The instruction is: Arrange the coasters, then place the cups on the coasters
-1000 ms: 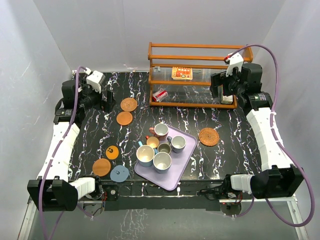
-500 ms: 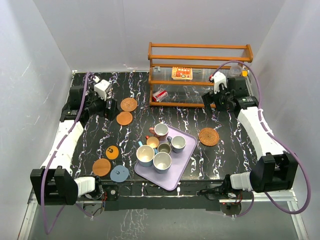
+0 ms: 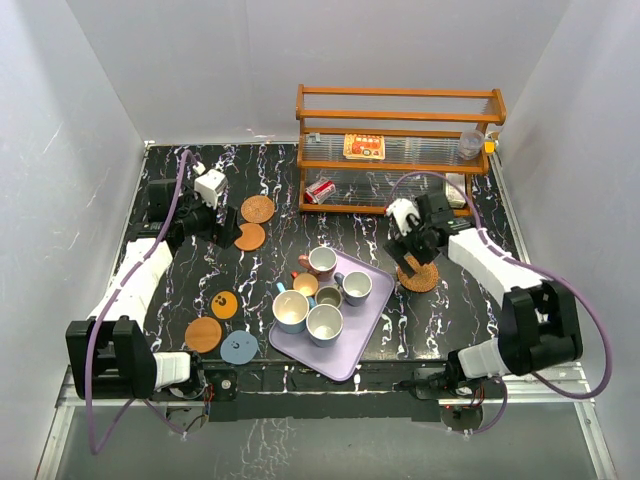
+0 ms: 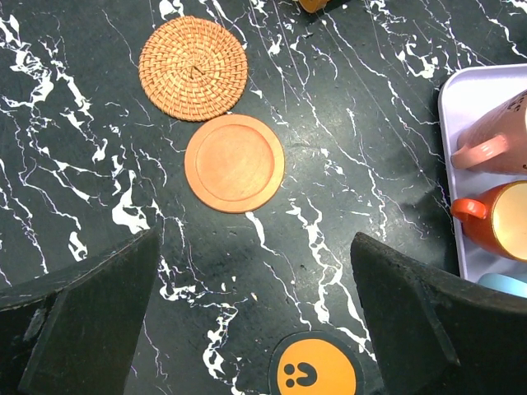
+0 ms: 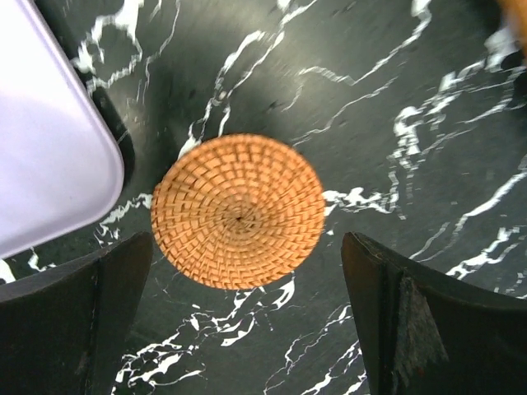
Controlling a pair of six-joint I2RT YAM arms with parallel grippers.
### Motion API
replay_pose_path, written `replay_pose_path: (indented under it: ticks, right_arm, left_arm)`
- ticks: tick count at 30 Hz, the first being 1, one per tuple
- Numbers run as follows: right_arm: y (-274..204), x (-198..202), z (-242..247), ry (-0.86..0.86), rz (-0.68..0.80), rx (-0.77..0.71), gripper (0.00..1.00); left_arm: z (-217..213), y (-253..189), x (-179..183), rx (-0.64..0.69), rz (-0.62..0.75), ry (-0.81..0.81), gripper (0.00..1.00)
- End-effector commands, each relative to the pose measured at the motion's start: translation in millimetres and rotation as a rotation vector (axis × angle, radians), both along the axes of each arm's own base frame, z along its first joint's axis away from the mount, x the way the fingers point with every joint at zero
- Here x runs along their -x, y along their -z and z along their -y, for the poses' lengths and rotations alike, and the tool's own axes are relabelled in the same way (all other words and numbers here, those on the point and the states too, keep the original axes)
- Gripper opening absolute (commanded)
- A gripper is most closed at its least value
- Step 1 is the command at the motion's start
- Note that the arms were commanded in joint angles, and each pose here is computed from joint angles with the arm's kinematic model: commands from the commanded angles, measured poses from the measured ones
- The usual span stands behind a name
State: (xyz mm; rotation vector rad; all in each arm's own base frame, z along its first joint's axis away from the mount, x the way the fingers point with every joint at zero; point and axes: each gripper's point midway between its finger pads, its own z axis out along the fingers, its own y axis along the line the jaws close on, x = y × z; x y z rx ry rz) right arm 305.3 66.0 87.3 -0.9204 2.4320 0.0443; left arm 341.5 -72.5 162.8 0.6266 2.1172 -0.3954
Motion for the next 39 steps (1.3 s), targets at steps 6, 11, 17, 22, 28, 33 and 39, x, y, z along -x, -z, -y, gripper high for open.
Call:
replay_pose_path:
  ticks: [6, 11, 17, 22, 28, 33, 39]
  right_arm:
    - [43, -7, 18, -0.028, -0.009, 0.169, 0.96]
    - [57, -14, 17, -0.044, -0.03, 0.185, 0.94]
    - [61, -41, 1, -0.057, -0.033, 0.142, 0.91]
    - [79, -60, -32, -0.113, -0.065, 0.115, 0.85]
    - [96, -76, -82, -0.169, -0.1, 0.054, 0.74]
    - [106, -76, -119, -0.221, -0.172, -0.024, 0.68]
    - [111, -67, -165, -0.32, -0.244, -0.103, 0.63]
  left_arm:
    - [-1, -1, -3, 0.0, 0.029, 0.011, 0.99]
    - [0, -4, -3, 0.002, 0.039, 0.014, 0.99]
    - [-1, -4, -1, -0.003, 0.043, 0.015, 0.99]
    - [0, -3, -1, -0.003, 0.042, 0.017, 0.99]
    - [-1, -4, 1, -0.004, 0.048, 0.012, 0.99]
    - [-2, -5, 2, -0.003, 0.054, 0.009, 0.99]
    - [-2, -4, 3, -0.004, 0.06, 0.007, 0.99]
